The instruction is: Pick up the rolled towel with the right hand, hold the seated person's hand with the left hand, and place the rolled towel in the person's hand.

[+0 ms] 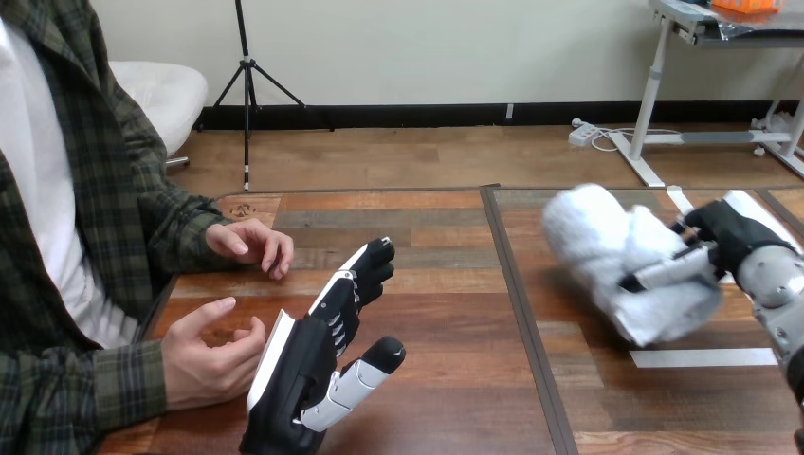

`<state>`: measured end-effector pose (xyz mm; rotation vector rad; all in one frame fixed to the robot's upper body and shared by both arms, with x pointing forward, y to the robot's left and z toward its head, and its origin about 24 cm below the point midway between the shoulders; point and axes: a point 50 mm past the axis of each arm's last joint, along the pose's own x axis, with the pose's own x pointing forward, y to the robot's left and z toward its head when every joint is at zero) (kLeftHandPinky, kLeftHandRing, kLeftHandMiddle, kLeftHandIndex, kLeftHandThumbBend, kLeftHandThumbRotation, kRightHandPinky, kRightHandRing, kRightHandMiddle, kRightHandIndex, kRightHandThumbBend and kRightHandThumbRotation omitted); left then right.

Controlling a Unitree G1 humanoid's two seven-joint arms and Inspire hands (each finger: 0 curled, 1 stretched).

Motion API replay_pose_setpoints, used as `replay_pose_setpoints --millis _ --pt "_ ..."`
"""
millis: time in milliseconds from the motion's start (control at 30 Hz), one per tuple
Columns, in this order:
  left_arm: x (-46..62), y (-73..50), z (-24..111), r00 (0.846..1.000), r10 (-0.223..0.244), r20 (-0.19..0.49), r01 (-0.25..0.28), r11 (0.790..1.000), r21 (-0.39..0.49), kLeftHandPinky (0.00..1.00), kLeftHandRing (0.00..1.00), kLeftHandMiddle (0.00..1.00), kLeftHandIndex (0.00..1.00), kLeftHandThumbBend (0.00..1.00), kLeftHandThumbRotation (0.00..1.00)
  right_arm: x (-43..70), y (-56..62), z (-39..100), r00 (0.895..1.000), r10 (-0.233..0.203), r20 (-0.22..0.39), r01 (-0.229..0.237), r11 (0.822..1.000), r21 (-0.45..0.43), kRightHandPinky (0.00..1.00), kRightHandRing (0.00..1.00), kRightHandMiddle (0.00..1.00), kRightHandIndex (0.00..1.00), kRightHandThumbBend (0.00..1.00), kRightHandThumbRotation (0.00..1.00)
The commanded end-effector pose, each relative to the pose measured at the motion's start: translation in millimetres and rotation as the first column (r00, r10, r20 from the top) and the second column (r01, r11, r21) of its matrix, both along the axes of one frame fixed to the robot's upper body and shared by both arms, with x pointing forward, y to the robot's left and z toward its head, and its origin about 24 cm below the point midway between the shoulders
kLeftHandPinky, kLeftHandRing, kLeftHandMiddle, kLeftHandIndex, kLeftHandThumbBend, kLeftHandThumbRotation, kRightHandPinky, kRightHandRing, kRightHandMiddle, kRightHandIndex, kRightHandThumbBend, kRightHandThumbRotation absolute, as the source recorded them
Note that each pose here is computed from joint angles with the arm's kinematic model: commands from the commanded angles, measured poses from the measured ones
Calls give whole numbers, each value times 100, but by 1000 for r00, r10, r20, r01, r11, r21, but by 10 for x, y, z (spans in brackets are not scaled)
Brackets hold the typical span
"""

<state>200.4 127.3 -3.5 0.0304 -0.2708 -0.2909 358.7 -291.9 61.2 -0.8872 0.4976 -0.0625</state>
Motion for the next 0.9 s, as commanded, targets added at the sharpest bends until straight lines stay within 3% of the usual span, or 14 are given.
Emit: replay_pose_setpoints --millis 0,367,567,867 --pt "81 40 214 991 12 131 -16 999 28 91 91 92 89 100 78 199 209 355 979 74 188 -89 993 75 30 38 46 50 79 0" --pt "75 138 265 983 50 179 -67 993 95 89 91 91 89 100 78 163 281 446 956 100 274 -154 971 182 29 36 44 48 77 0" --pt "56 222 310 975 67 213 -95 988 124 89 90 91 89 100 74 101 293 480 937 130 325 -207 954 215 29 36 44 47 77 0" --pt "-5 393 423 947 98 307 -173 959 226 88 91 91 91 100 71 -7 346 544 915 152 374 -276 912 304 28 35 42 46 76 0"
